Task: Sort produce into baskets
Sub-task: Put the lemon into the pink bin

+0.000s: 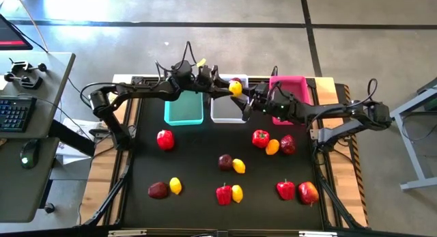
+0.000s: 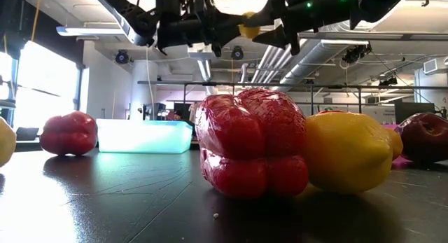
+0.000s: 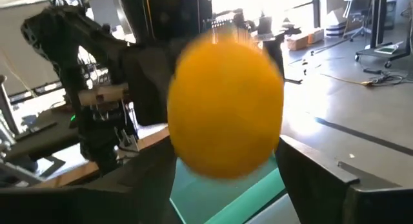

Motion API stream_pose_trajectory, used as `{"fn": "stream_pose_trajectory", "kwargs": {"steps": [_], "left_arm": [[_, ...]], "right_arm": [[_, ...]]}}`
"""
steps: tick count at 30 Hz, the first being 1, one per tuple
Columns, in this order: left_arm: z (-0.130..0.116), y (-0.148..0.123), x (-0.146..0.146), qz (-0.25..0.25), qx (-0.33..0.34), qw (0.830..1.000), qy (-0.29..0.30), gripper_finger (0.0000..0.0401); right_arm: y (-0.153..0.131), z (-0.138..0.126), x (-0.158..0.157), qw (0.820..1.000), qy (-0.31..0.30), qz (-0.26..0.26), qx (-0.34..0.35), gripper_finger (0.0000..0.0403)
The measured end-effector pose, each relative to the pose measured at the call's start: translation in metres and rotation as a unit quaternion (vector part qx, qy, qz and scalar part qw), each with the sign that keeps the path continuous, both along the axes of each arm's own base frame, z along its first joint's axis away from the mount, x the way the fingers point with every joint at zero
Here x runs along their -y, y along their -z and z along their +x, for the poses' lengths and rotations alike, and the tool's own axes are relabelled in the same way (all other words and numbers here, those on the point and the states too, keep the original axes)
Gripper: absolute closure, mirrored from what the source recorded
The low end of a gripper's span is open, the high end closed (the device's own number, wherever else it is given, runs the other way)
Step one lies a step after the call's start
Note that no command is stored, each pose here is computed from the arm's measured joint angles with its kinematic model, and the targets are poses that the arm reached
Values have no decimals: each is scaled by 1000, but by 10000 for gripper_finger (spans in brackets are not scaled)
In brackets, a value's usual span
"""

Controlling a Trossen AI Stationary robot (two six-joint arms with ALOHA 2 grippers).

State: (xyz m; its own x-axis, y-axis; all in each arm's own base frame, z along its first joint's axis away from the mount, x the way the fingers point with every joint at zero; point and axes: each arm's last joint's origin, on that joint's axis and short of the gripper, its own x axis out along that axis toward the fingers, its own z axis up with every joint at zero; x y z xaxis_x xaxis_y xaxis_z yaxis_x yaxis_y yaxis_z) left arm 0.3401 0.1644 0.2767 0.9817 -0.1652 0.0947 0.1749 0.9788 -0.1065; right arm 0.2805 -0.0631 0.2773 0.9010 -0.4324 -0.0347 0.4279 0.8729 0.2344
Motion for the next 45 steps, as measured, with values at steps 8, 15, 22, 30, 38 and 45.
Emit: {"fn": "stream_pose_trajectory", "kwargs": {"steps": [8, 15, 22, 30, 38, 45], "left_arm": [[-1, 0, -2, -13, -3, 1000, 4, 299], [1, 0, 3, -12, -3, 1000, 11, 299], [1, 0, 4, -13, -4, 1000, 14, 300], [2, 1, 4, -2, -7, 1000, 9, 217], [-7, 1, -13, 11, -4, 1000, -16, 175], [-18, 4, -33, 6, -18, 998, -53, 173]], "right_arm": [[-1, 0, 0, 1000, -1, -20, -3, 150], [-2, 1, -1, 999, -24, -29, 0, 183], [-2, 1, -1, 999, -29, -32, -3, 249], [-1, 0, -1, 999, -30, -26, -11, 249], [-4, -6, 1, 999, -23, -13, -17, 249], [-7, -34, 14, 996, 23, 14, -84, 249]]}}
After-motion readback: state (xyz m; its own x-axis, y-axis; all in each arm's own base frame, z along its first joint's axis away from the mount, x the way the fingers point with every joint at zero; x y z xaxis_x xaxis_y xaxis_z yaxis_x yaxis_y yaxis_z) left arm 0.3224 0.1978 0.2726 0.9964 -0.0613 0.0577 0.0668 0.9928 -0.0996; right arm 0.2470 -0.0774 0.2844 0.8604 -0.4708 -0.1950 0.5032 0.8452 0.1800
